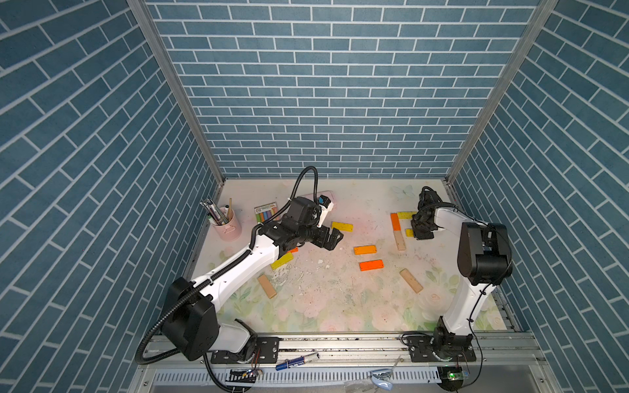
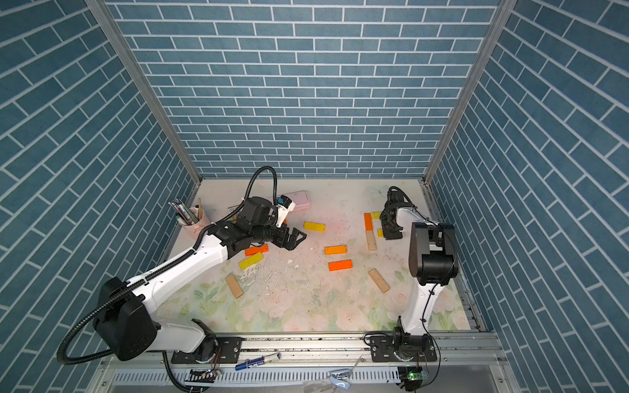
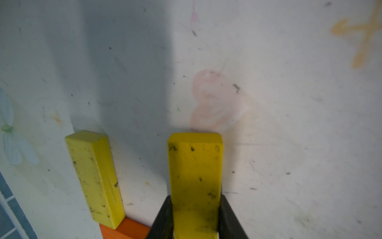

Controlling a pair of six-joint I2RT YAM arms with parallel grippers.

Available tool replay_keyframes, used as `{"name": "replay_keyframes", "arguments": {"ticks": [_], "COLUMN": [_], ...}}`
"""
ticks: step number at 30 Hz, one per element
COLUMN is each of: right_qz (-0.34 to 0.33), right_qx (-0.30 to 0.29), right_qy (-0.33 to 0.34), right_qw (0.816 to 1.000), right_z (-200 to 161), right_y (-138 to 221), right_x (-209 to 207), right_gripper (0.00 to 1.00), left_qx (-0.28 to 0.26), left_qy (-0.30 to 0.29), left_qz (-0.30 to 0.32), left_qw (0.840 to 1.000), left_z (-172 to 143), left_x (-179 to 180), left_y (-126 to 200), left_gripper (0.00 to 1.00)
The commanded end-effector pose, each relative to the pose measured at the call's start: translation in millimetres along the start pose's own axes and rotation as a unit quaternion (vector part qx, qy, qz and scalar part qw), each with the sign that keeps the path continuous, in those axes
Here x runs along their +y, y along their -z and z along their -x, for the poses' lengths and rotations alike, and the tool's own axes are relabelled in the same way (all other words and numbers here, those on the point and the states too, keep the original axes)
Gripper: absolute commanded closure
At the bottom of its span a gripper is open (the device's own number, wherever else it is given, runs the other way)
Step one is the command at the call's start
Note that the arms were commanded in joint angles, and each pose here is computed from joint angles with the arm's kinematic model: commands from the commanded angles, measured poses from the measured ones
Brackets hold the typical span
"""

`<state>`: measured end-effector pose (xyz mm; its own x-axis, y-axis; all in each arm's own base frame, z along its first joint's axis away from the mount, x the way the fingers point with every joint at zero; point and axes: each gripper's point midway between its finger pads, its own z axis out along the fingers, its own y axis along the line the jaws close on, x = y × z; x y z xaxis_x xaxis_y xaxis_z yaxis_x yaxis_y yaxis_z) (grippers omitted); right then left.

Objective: Assemble the number 6 with building blocks
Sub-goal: Assemble the building block at the center of the board.

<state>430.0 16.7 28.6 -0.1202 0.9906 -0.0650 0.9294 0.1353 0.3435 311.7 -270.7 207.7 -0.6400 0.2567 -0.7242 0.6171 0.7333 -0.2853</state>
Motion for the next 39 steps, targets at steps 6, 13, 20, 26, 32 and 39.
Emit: {"name": "replay_keyframes", "arguments": {"ticks": [6,13,20,26,32,39], "right_qz": [-0.008,-0.012,-0.015,-0.017,-0.02,-0.022], "right_qx": [0.007,0.009,0.007,0.006,0.004,0.004], "right_qy": [-0.024,-0.017,-0.015,-0.013,-0.013,-0.012], "right_qw": [1.0,1.0,1.0,1.0,1.0,1.0], "right_z": [-10,-16,-18,-19,-18,-19], "right_y": [-5,-7,-7,-8,-6,-4], "right_x": [4,4,2,0,-2,-3], "right_gripper": [0.76,0.75,0.69,0.63,0.62,0.63], "left_qx": [-0.01,-0.01,-0.012,-0.017,-0.017,-0.02], "left_qy": [-0.004,-0.004,-0.003,-0.006,-0.005,-0.005], "left_qz": [-0.008,-0.008,-0.01,-0.008,-0.009,-0.01], "left_qw": [1.0,1.0,1.0,1.0,1.0,1.0], "left_z": [2,2,2,4,4,5], "left_x": [-6,-6,-7,-7,-7,-8], "left_y": [5,6,7,10,10,11], "left_gripper": [0.01,0.01,0.01,0.01,0.01,0.01]}}
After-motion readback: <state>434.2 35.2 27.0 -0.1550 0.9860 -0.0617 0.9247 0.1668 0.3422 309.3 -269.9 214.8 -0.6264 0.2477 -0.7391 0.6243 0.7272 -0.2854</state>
